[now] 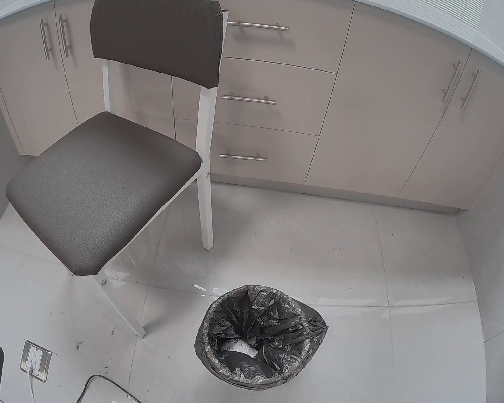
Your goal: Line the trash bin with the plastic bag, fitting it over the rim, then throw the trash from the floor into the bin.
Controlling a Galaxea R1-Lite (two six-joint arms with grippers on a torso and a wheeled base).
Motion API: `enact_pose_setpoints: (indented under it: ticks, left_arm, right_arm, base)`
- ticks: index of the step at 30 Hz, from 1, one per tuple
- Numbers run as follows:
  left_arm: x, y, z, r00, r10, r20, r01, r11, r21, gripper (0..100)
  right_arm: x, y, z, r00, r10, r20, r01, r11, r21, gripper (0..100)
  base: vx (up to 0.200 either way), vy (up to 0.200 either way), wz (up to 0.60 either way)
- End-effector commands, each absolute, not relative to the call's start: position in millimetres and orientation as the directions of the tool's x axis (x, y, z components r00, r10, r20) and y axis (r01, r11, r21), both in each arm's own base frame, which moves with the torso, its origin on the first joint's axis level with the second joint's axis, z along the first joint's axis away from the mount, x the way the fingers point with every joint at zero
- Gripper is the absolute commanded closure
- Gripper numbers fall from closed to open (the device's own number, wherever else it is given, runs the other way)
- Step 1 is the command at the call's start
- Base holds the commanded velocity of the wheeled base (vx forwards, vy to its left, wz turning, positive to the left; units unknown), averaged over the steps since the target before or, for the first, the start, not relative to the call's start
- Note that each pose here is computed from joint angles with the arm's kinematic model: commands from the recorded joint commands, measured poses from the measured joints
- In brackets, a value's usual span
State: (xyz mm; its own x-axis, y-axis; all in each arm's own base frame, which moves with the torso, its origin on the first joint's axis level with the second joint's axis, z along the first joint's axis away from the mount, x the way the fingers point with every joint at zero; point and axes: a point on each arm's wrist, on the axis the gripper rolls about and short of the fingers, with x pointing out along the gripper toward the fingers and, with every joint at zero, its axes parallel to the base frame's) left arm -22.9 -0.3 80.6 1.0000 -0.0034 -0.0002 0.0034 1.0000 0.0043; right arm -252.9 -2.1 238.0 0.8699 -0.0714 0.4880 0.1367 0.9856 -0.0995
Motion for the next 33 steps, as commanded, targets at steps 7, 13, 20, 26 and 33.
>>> enact_pose_setpoints:
  ticks: [7, 13, 20, 26, 33]
  left_arm:
    - [-23, 0, 75, 1.0, -0.003, -0.003, 0.003, 1.0, 0.005, 0]
    - [-23, 0, 75, 1.0, -0.003, -0.003, 0.003, 1.0, 0.005, 0]
    - [-23, 0, 75, 1.0, -0.003, -0.003, 0.003, 1.0, 0.005, 0]
    - [-23, 0, 75, 1.0, -0.003, -0.003, 0.003, 1.0, 0.005, 0]
    - [-23, 0, 75, 1.0, -0.003, -0.003, 0.003, 1.0, 0.005, 0]
  right_arm:
    - [-24, -5, 82, 0.969, -0.24, 0.057, 0.238, 0.971, 0.036, 0]
    - [-24, -4, 81, 0.983, -0.177, 0.053, 0.176, 0.984, 0.016, 0]
    - [-23, 1, 81, 0.998, 0.032, 0.049, -0.025, 0.99, -0.138, 0]
    - [-24, 3, 82, 0.988, 0.148, 0.052, -0.136, 0.973, -0.184, 0]
    - [-23, -1, 82, 0.998, -0.025, 0.052, 0.026, 0.999, -0.029, 0]
  base:
    - [0.0, 0.0, 0.0]
    - [0.0, 0.0, 0.0]
    - [0.0, 0.0, 0.0]
    - [0.0, 0.0, 0.0]
    - [0.0, 0.0, 0.0]
